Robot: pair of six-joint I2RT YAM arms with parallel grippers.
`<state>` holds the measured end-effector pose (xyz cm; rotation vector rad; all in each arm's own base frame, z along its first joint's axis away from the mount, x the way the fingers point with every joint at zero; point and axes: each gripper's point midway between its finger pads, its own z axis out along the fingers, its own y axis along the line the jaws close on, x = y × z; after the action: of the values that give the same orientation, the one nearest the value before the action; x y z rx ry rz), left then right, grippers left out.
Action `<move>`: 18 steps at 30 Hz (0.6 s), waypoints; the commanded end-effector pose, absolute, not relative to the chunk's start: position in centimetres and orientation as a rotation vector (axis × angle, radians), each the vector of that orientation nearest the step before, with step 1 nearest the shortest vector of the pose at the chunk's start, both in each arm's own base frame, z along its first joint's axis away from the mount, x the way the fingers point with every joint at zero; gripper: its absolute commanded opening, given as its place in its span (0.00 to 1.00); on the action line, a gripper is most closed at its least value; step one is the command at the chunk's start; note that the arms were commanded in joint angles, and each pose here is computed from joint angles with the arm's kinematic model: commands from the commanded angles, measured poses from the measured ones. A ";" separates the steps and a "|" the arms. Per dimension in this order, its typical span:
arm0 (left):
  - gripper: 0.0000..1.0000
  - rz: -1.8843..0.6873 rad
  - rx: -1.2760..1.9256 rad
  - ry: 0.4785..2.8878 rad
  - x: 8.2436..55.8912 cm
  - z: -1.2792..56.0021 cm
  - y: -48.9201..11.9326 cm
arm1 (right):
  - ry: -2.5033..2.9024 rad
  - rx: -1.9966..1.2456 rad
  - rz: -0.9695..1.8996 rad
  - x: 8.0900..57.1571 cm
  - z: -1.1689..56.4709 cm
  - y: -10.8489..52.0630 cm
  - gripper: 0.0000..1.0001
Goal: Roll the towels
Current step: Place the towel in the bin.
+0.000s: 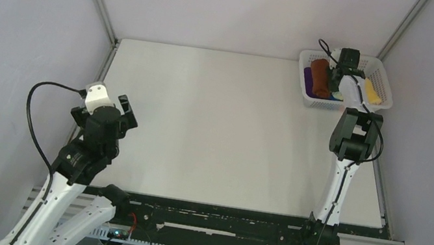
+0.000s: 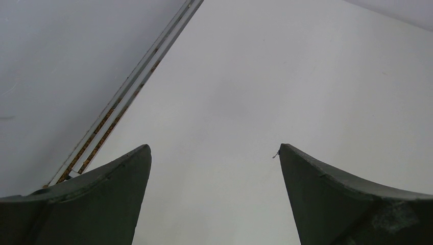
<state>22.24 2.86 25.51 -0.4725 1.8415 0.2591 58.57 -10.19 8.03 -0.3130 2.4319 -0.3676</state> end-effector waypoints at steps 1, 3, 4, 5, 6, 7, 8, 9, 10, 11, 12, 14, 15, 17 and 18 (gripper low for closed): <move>1.00 0.260 -0.472 1.824 22.3 25.4 3.0 | 2.494 -0.332 -0.268 56.7 7.3 -8.4 0.34; 1.00 0.257 -0.472 1.823 22.3 25.4 3.0 | 2.475 -0.311 -0.284 56.7 8.0 -8.6 0.45; 1.00 0.256 -0.472 1.822 22.3 25.5 3.0 | 2.464 -0.309 -0.286 56.8 8.4 -8.5 0.50; 1.00 0.257 -0.474 1.820 22.3 25.5 3.0 | 2.455 -0.302 -0.296 56.8 8.9 -8.6 0.52; 1.00 0.257 -0.476 1.819 22.3 25.5 3.0 | 2.444 -0.294 -0.304 56.8 9.3 -8.7 0.55; 1.00 0.258 -0.477 1.819 22.3 25.5 3.1 | 2.434 -0.288 -0.308 56.9 9.8 -8.7 0.58; 1.00 0.256 -0.477 1.816 22.3 25.6 3.1 | 2.425 -0.284 -0.310 56.9 10.3 -8.8 0.60; 1.00 0.253 -0.477 1.816 22.2 25.6 3.0 | 2.417 -0.283 -0.310 56.9 10.7 -8.7 0.61; 1.00 0.253 -0.477 1.816 22.2 25.5 3.1 | 2.410 -0.280 -0.311 56.9 11.2 -8.8 0.62; 1.00 0.253 -0.478 1.813 22.2 25.6 3.1 | 2.404 -0.278 -0.316 56.7 11.6 -8.8 0.63; 1.00 0.251 -0.480 1.812 22.2 25.6 3.1 | 2.405 -0.278 -0.319 56.5 11.8 -8.8 0.64; 1.00 0.244 -0.480 1.808 22.1 25.7 3.1 | 2.399 -0.278 -0.326 56.2 12.3 -8.9 0.66; 1.00 0.243 -0.479 1.808 22.1 25.7 3.0 | 2.394 -0.275 -0.331 55.9 12.8 -8.9 0.68; 1.00 0.237 -0.477 1.806 22.0 25.7 3.0 | 2.391 -0.269 -0.334 55.4 13.4 -8.9 0.70; 1.00 0.233 -0.477 1.804 22.0 25.8 3.0 | 2.384 -0.263 -0.332 55.1 13.9 -8.8 0.72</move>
<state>21.86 3.00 25.70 -0.4791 1.8228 0.2433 56.33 -9.87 9.39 -0.2864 2.4406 -0.3620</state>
